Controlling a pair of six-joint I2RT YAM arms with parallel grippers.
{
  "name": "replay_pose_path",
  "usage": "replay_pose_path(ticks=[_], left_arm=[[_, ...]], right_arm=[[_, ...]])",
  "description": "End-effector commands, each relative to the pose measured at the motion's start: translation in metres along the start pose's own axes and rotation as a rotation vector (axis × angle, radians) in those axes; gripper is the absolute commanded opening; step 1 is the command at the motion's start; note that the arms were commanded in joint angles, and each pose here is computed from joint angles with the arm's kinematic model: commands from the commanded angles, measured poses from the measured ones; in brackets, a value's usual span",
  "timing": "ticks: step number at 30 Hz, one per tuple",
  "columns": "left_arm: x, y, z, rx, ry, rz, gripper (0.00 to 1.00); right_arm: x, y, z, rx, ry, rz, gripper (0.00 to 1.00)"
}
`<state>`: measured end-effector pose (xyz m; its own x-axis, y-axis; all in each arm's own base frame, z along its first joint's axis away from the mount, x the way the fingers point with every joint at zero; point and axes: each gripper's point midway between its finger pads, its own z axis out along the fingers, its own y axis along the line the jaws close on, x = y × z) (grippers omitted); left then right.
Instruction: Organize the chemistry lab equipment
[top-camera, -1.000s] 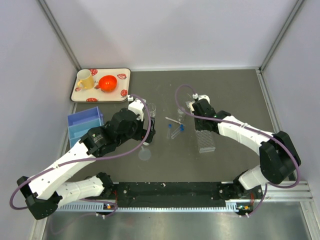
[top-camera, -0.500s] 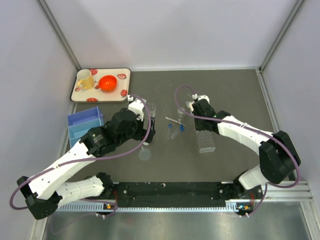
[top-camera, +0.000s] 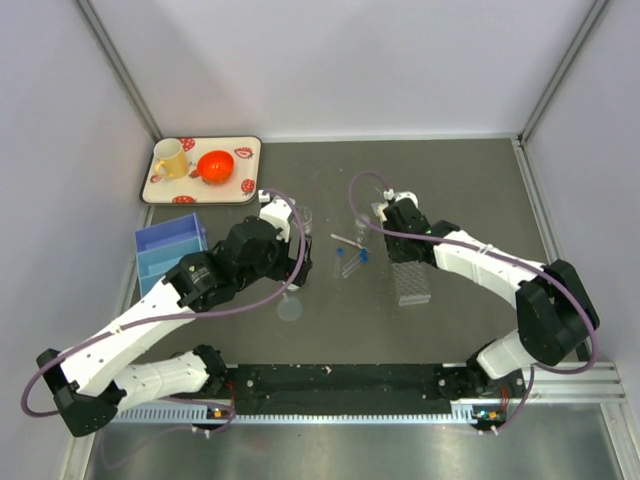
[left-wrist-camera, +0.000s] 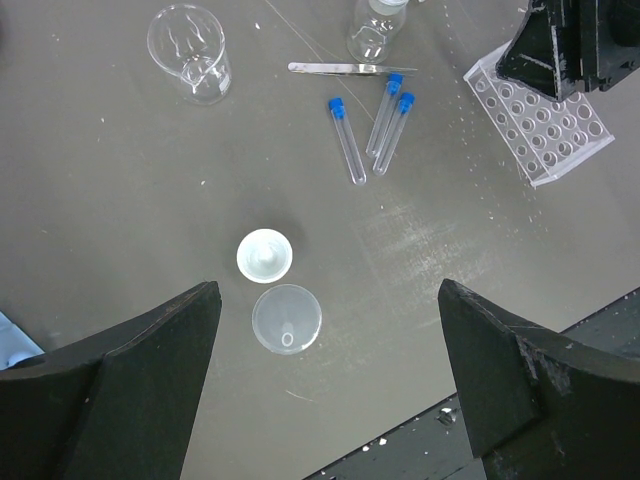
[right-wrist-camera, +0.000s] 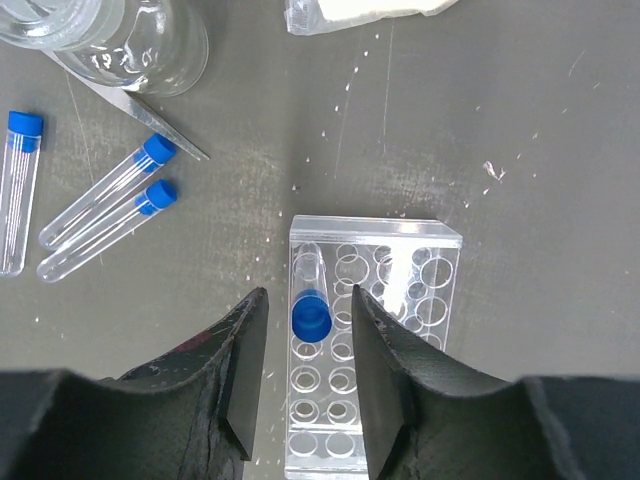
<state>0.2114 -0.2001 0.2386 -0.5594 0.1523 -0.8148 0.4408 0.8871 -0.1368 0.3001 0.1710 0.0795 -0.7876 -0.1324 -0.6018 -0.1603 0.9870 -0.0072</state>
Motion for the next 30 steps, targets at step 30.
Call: replay_pose_path(ticks=[30], left_arm=[[0.038,-0.002,0.172,-0.359,0.247,-0.084,0.73]], right_arm=[[-0.044,-0.038,-0.170,-0.058,-0.319,-0.002,0.46]])
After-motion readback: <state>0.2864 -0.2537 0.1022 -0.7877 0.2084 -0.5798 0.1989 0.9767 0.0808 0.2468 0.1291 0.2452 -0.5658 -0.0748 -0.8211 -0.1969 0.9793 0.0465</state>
